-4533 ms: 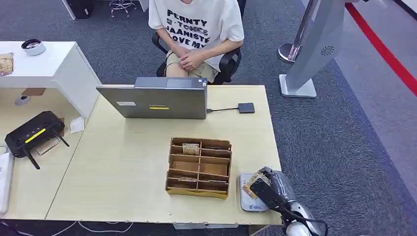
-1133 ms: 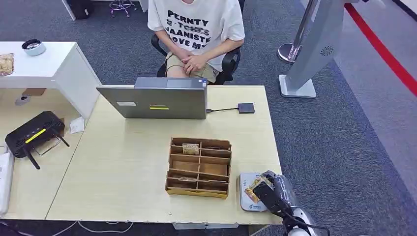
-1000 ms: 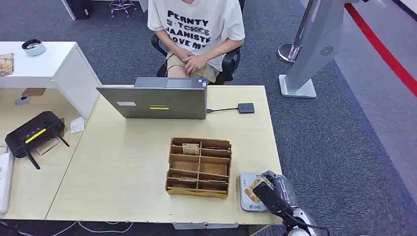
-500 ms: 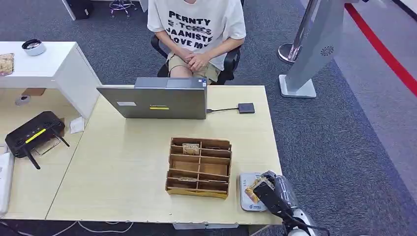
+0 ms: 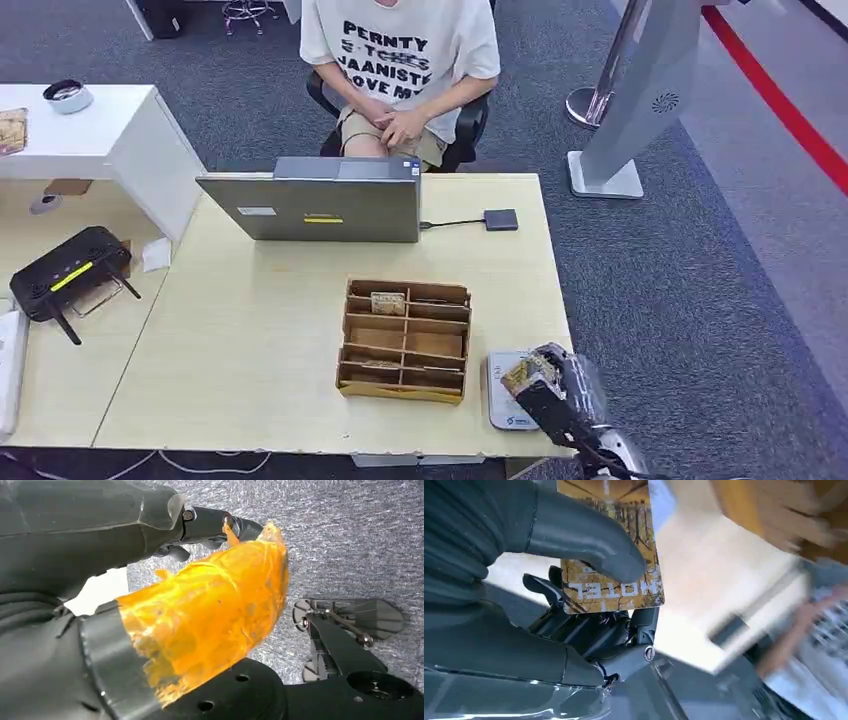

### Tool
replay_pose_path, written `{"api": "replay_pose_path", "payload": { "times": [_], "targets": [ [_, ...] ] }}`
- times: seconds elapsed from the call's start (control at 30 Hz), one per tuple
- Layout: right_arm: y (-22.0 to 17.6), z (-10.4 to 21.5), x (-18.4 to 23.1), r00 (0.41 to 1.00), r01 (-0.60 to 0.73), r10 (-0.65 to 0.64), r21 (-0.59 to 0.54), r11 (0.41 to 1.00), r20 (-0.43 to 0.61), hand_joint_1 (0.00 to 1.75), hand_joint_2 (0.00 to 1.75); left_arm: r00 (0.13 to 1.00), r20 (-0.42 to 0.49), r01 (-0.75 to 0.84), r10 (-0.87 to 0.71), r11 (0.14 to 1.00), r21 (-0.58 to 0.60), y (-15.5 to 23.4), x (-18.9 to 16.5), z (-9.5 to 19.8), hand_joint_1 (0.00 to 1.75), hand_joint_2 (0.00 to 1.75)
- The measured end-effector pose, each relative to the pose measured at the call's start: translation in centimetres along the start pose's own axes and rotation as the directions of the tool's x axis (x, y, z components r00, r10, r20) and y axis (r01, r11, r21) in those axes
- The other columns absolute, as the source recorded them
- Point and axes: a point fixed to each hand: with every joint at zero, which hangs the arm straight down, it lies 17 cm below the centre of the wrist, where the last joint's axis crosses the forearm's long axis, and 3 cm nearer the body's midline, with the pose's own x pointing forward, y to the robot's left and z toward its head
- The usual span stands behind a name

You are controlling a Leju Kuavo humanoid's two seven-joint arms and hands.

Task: Pass the card to the sensor for recognition and then transmit it.

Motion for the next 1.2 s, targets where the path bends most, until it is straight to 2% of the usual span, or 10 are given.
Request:
{"api": "replay_pose_path", "payload": {
  "times": [0.1, 0.27, 0.33, 0.5, 0.6, 0.87, 1.07, 1.2],
  "targets": [
    [-3.2, -0.6, 4.3, 0.993, -0.003, 0.018, -0.131, 0.991, 0.115, 1.75, 1.75, 1.000, 0.001, -0.010, 0.010, 1.000, 0.000, -0.1, 0.0, 0.0, 0.00, 0.00],
    [-5.8, -0.2, 8.1, 0.975, 0.014, 0.038, -0.234, 0.972, 0.217, 1.75, 1.75, 1.000, 0.000, -0.015, 0.015, 1.000, -0.002, -0.4, 0.0, 0.0, 0.00, 0.00],
    [-8.3, 0.6, 10.6, 0.953, 0.009, 0.098, -0.349, 0.937, 0.288, 1.75, 1.75, 1.000, -0.001, -0.016, 0.016, 1.000, -0.003, -0.5, -0.1, 0.0, 0.00, 0.00],
    [-11.1, 2.6, 17.0, 0.875, 0.015, 0.215, -0.470, 0.883, 0.433, 1.75, 1.75, 1.000, -0.003, -0.001, 0.001, 1.000, -0.001, -0.4, -0.4, 0.0, 0.00, 0.00],
    [-12.3, 3.1, 19.2, 0.841, 0.006, 0.280, -0.526, 0.850, 0.462, 1.75, 1.75, 1.000, -0.002, 0.014, -0.014, 1.000, -0.005, -0.5, -0.3, 0.0, 0.00, 0.00],
    [-8.9, 0.6, 23.7, 0.715, -0.153, 0.478, -0.553, 0.819, 0.510, 1.75, 1.75, 0.998, 0.009, 0.066, -0.066, 0.998, -0.008, -0.1, 0.2, 0.0, 0.00, 0.00],
    [-6.0, -3.5, 26.9, 0.598, -0.252, 0.590, -0.571, 0.781, 0.543, 1.75, 1.75, 0.992, 0.018, 0.123, -0.123, 0.992, 0.001, 0.6, 0.7, 0.1, 0.00, 0.00],
    [-3.6, -5.9, 28.7, 0.470, -0.340, 0.680, -0.595, 0.728, 0.563, 1.75, 1.75, 0.984, 0.023, 0.176, -0.176, 0.984, 0.010, 1.0, 1.0, 0.1, 0.00, 0.00]
  ]
}}
